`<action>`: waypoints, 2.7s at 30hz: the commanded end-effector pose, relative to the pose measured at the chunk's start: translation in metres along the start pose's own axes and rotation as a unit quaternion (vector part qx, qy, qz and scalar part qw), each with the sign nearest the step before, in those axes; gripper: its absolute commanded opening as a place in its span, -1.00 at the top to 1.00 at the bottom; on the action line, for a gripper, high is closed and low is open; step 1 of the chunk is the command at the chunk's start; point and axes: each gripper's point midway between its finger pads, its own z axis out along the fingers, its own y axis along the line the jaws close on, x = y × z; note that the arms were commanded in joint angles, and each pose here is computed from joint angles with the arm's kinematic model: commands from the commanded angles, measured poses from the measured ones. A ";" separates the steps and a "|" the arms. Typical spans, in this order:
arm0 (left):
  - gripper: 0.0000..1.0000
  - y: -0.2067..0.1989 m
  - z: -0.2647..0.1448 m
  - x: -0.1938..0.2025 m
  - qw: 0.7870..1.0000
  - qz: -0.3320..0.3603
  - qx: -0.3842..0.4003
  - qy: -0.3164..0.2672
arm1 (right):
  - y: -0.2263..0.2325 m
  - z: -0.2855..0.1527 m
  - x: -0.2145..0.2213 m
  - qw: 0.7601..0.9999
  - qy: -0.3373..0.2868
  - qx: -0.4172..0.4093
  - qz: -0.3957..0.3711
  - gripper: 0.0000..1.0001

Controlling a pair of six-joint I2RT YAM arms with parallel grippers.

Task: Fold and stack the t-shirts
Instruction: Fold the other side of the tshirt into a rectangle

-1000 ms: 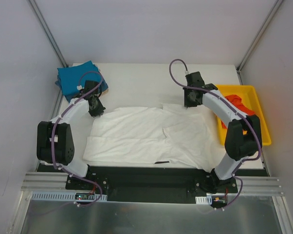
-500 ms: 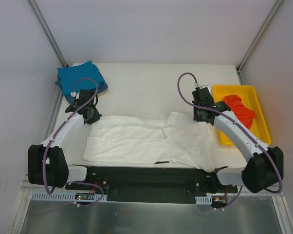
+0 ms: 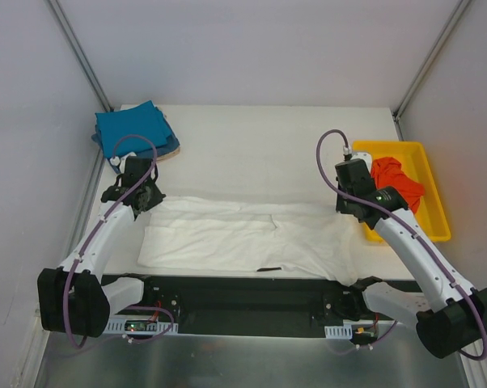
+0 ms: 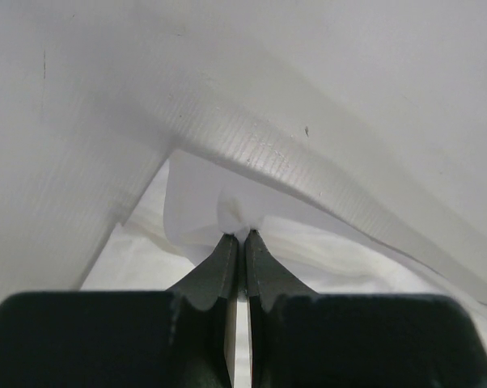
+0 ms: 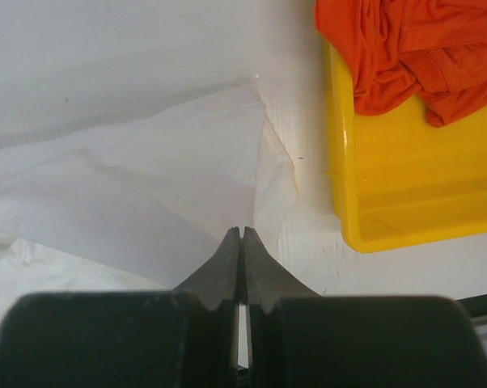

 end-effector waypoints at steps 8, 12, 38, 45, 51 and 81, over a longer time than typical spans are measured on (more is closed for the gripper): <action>1.00 0.015 0.005 0.021 1.000 -0.006 -0.020 0.013 | -0.003 -0.003 0.037 0.999 0.038 -0.014 0.006 0.99; 1.00 0.017 0.004 0.037 0.999 -0.012 -0.007 0.032 | -0.007 -0.008 0.056 0.998 0.060 -0.014 0.014 0.99; -0.99 0.034 -0.052 0.044 0.990 -0.140 0.003 -0.007 | 0.017 -0.020 0.114 0.981 0.167 -0.071 0.066 -0.93; -0.99 -0.039 -0.047 0.059 0.985 -0.065 0.141 0.075 | 0.102 -0.004 0.056 0.959 0.142 -0.243 0.047 -0.93; -0.99 -0.046 -0.014 0.083 0.985 -0.010 0.104 0.136 | 0.135 0.036 0.045 0.951 0.177 -0.250 0.028 -0.93; -0.99 0.016 -0.016 0.075 0.996 -0.059 0.001 0.073 | 0.145 0.060 0.063 0.944 0.207 -0.257 0.005 -0.93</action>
